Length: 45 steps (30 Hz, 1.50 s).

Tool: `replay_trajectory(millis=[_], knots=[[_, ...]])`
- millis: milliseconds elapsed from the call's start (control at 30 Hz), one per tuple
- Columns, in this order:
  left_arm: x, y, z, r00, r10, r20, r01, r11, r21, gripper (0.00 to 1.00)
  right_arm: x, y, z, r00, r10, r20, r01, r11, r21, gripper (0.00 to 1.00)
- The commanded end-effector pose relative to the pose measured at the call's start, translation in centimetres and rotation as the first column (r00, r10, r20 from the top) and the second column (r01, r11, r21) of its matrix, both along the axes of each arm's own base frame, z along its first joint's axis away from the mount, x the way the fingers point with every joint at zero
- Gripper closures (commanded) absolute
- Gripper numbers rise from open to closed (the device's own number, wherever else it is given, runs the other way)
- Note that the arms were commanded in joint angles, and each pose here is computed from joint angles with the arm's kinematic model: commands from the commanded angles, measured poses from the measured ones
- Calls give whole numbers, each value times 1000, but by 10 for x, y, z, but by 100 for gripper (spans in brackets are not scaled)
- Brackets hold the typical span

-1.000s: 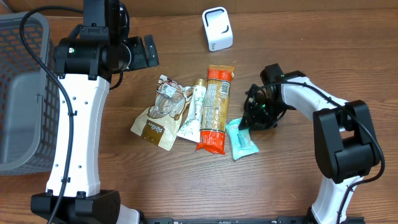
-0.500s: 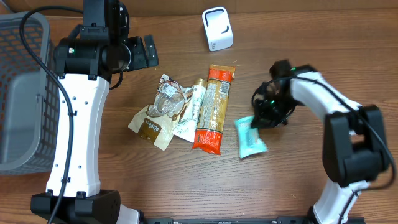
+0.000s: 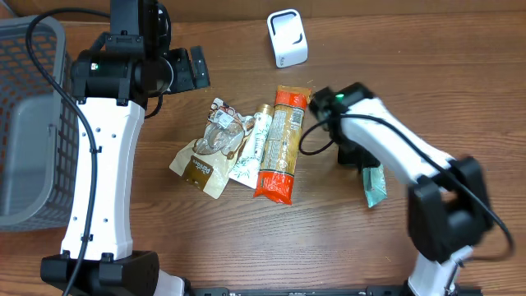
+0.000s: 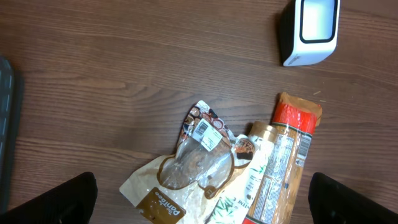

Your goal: Scan the item barcode

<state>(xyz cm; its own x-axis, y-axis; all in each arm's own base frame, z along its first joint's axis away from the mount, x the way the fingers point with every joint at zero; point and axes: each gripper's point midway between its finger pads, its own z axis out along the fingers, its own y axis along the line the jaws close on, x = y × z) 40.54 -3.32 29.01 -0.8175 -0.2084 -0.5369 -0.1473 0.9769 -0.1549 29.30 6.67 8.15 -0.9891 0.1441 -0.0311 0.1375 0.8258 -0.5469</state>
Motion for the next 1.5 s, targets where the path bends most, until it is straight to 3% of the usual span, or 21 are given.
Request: replay_trajectory(millis=[0, 167, 300, 367, 433, 567, 633, 800, 1033, 1067, 1167, 1233, 1267, 1467], knots=[[-1, 3, -1, 1000, -6, -1, 6, 1000, 21, 0, 10, -18, -16, 1000, -15, 18, 18, 987, -159, 96], [-1, 3, -1, 1000, -6, -1, 6, 1000, 21, 0, 5, -8, -36, 999, -16, -37, 10, 990, -140, 96], [-1, 3, -1, 1000, -6, -1, 6, 1000, 21, 0, -2, 32, -55, 991, 76, -110, -72, 997, 42, 94], [-1, 3, -1, 1000, -6, -1, 6, 1000, 21, 0, -6, 63, -67, 978, 151, -142, -123, 975, 186, 79], [-1, 3, -1, 1000, -6, -1, 6, 1000, 21, 0, -10, 86, -73, 971, 192, -145, -147, 950, 277, 72], [-1, 3, -1, 1000, -6, -1, 6, 1000, 21, 0, -18, 118, -79, 965, 225, -137, -159, 913, 375, 37], [-1, 3, -1, 1000, -6, -1, 6, 1000, 21, 0, -21, 130, -80, 963, 229, -139, -151, 893, 423, 34], [-1, 3, -1, 1000, -6, -1, 6, 1000, 21, 0, -15, 148, -64, 971, 213, -112, -124, 842, 525, 39], [-1, 3, -1, 1000, -6, -1, 6, 1000, 21, 0, 23, 140, 26, 991, 104, 88, -136, 707, 694, 48], [-1, 3, -1, 1000, -6, -1, 6, 1000, 21, 0, 26, 133, 39, 991, 78, 110, -133, 693, 709, 52], [-1, 3, -1, 1000, -6, -1, 6, 1000, 21, 0, 32, 96, 69, 987, -25, 157, -96, 694, 713, 74], [-1, 3, -1, 1000, -6, -1, 6, 1000, 21, 0, 32, 69, 74, 985, -80, 154, -48, 727, 685, 92], [-1, 3, -1, 1000, -7, -1, 7, 1000, 21, 0, 31, 57, 72, 985, -102, 138, -17, 740, 672, 96], [-1, 3, -1, 1000, -7, -1, 7, 1000, 21, 0, 19, 40, 31, 988, -139, 70, 60, 755, 653, 96]])
